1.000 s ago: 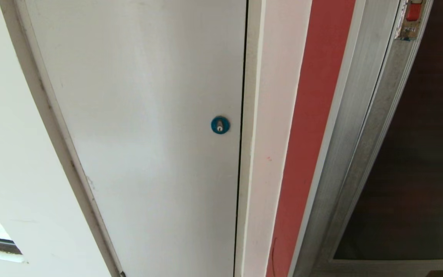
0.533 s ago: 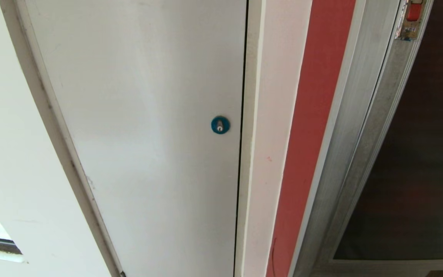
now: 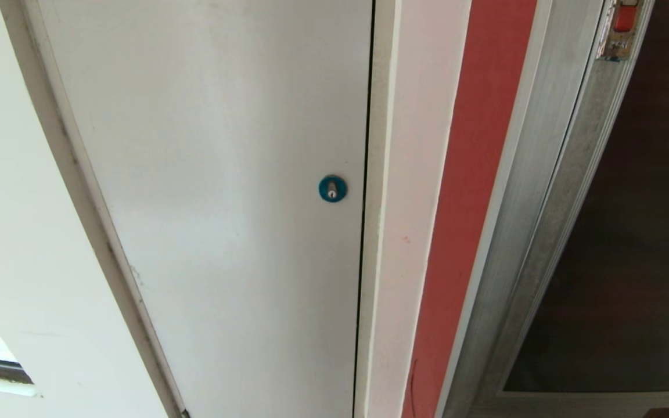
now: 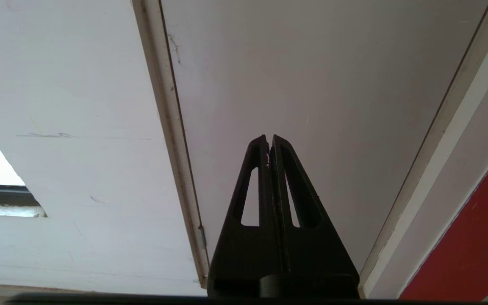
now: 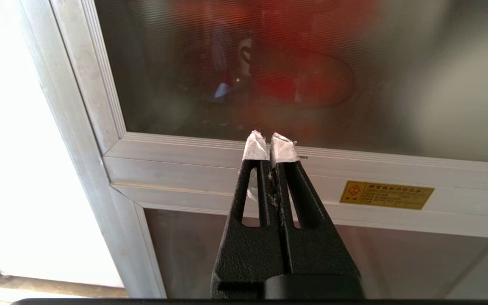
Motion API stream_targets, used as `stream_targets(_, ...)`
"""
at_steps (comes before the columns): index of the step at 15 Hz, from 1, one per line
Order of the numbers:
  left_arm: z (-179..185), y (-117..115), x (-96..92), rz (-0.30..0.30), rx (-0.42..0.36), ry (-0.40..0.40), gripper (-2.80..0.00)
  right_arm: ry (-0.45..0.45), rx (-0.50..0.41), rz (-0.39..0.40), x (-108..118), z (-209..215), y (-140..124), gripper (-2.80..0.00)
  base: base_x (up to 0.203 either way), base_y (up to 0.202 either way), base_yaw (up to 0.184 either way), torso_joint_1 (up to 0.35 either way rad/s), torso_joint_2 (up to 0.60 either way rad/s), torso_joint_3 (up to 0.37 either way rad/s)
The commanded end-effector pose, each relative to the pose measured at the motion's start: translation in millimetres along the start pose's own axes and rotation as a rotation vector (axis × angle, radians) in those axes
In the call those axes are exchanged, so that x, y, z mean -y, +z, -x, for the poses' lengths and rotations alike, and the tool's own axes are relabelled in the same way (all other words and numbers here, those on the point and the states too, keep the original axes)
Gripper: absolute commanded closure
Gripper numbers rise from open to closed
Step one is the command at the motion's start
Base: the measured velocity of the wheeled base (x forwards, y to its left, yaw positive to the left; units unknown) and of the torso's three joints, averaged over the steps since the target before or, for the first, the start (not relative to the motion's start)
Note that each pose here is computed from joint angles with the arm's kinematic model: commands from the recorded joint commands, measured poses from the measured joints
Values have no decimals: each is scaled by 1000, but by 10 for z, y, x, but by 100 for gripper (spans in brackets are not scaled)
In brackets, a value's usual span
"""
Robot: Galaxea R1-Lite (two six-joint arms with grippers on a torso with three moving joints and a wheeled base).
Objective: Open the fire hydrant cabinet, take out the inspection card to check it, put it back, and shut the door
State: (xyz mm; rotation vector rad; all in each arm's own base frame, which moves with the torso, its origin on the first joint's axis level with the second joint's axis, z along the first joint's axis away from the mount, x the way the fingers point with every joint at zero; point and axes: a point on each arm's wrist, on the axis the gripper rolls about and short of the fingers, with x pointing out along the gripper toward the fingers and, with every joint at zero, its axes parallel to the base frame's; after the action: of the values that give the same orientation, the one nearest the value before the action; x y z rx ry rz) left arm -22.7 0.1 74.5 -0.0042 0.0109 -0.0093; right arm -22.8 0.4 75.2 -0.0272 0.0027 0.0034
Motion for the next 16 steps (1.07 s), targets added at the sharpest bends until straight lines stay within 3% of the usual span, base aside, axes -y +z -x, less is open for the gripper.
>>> stream_targets(1,0,0,0,0,0,0,0,1,-2,-9,0,-1,0,0,0,0,0,0,0,0)
stream_targets(16,0,-1,0,0,-1,0,0,-2,3,-40,1,-1,5,0,0,0,0,0,0,0)
